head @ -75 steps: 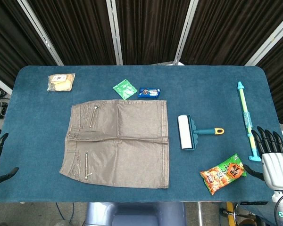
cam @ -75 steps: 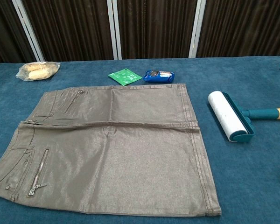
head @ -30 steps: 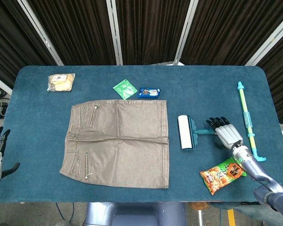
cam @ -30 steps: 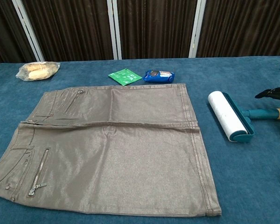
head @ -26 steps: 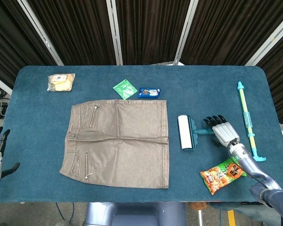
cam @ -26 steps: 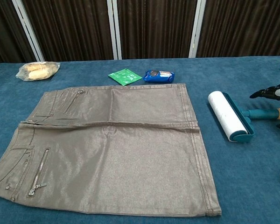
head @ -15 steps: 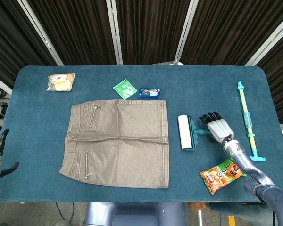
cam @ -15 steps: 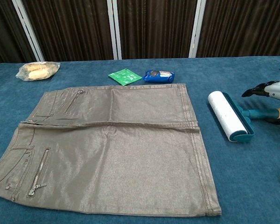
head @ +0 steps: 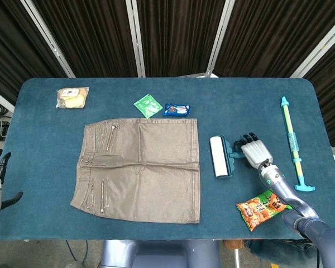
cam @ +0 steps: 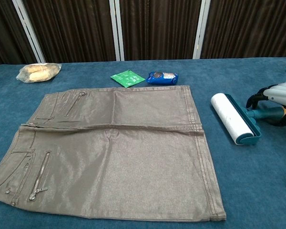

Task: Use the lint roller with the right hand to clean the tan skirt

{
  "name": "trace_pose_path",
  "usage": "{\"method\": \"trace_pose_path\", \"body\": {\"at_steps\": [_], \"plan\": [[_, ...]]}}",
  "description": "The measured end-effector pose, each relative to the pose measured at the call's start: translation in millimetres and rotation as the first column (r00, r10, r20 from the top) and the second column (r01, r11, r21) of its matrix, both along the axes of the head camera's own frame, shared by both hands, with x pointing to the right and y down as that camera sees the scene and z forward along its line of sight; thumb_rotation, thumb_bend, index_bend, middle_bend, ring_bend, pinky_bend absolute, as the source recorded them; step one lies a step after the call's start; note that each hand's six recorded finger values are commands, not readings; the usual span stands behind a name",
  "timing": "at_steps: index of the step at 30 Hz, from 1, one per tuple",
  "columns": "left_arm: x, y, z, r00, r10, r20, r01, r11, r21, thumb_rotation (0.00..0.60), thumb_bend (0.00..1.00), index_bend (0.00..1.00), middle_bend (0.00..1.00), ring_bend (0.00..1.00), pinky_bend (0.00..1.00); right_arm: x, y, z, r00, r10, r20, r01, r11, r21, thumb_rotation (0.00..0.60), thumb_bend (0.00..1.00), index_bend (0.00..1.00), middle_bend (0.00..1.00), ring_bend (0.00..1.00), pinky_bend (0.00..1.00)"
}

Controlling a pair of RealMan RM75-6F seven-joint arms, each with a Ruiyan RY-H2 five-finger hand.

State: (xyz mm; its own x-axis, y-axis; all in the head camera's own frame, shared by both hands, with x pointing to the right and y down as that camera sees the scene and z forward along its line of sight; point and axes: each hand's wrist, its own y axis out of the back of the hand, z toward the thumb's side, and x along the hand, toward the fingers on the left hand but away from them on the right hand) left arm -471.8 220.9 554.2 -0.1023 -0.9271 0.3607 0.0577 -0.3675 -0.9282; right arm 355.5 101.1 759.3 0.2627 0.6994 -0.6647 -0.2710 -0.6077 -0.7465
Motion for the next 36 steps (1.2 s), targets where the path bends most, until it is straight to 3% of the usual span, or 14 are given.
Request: {"method": "trace_pose_path", "body": {"at_steps": [5,15,22,30,36], "plan": [[1,0,1,1.0,0.001,0.002,-0.001,1.0,-0.004,0.6,0.0,0.0,0.0,0.0,0.0,0,0,-2,1.0,-0.015,0.006,0.015,1.0,0.019,0.6,0.66,0.38,0.4,0.27,0.34],[2,0,-1,1.0,0.005,-0.011,-0.005,1.0,-0.003,0.6,0.0,0.0,0.0,0.0,0.0,-3,-8,-16,0.998,-0.027,0.06,0.023,0.998,0.066,0.6,0.7,0.39,0.42,0.28,0.35],[3,-1,-3,1.0,0.007,-0.028,-0.008,1.0,-0.004,0.6,0.0,0.0,0.0,0.0,0.0,-25,-18,-34,0.991,-0.06,0.118,0.048,0.994,0.102,0.6,0.73,0.4,0.42,0.28,0.35],[4,-2,-1,0.999,0.011,-0.035,-0.012,1.0,-0.018,0.6,0.0,0.0,0.0,0.0,0.0,-86,-23,-56,0.969,-0.198,0.146,0.177,0.974,0.144,0.6,0.8,0.4,0.42,0.28,0.35],[3,-2,0,0.999,0.009,-0.041,-0.01,1.0,-0.026,0.6,0.0,0.0,0.0,0.0,0.0,-144,-10,-65,0.932,-0.345,0.112,0.325,0.932,0.162,0.6,0.81,0.4,0.42,0.29,0.35]]}}
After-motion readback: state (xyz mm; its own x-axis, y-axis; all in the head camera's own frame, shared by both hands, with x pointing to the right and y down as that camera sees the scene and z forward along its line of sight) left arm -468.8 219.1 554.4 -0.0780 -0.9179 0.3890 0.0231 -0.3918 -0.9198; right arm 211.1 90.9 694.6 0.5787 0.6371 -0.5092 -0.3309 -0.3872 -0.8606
